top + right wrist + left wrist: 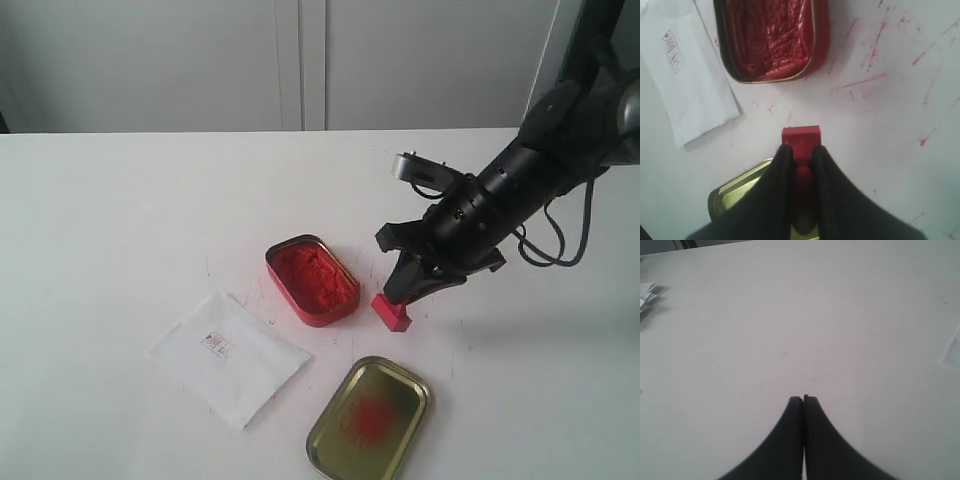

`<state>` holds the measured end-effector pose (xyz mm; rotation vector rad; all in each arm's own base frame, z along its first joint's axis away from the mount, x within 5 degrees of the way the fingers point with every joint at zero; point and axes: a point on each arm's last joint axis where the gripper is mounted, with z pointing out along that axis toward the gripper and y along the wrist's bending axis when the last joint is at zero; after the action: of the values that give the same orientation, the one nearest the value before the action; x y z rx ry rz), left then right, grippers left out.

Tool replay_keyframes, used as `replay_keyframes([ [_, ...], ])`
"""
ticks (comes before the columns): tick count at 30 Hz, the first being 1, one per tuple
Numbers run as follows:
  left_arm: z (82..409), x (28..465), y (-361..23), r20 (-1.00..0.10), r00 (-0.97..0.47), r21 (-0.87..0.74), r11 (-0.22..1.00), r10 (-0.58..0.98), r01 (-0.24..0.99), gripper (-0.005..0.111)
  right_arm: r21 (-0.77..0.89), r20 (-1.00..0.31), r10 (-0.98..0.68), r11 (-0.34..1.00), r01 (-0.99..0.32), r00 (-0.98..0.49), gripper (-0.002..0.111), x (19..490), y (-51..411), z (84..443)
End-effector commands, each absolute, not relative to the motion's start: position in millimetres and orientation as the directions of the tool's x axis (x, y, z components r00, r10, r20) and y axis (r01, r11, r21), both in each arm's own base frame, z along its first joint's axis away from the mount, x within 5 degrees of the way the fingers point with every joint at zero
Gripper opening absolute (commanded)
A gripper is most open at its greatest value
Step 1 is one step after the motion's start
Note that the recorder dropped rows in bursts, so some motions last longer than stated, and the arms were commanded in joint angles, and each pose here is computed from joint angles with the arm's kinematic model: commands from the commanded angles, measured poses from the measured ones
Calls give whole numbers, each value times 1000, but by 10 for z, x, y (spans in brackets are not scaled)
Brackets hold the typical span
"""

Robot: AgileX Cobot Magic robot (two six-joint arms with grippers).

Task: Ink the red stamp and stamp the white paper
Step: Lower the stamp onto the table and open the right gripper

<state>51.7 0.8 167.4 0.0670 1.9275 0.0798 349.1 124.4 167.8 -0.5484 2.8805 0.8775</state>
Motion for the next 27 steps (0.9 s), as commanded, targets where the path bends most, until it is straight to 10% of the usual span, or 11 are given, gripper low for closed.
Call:
replay_keyframes([
  [1, 1664, 517, 5, -932, -354, 81, 997, 79, 11, 0, 543, -227, -278, 760, -358, -933, 0, 3485, 1236, 1652],
  [27, 1664, 517, 5, -932, -354, 81, 997, 79, 11, 0, 580, -209, -215, 759, -298, -954, 1, 3516, 1264, 1367],
])
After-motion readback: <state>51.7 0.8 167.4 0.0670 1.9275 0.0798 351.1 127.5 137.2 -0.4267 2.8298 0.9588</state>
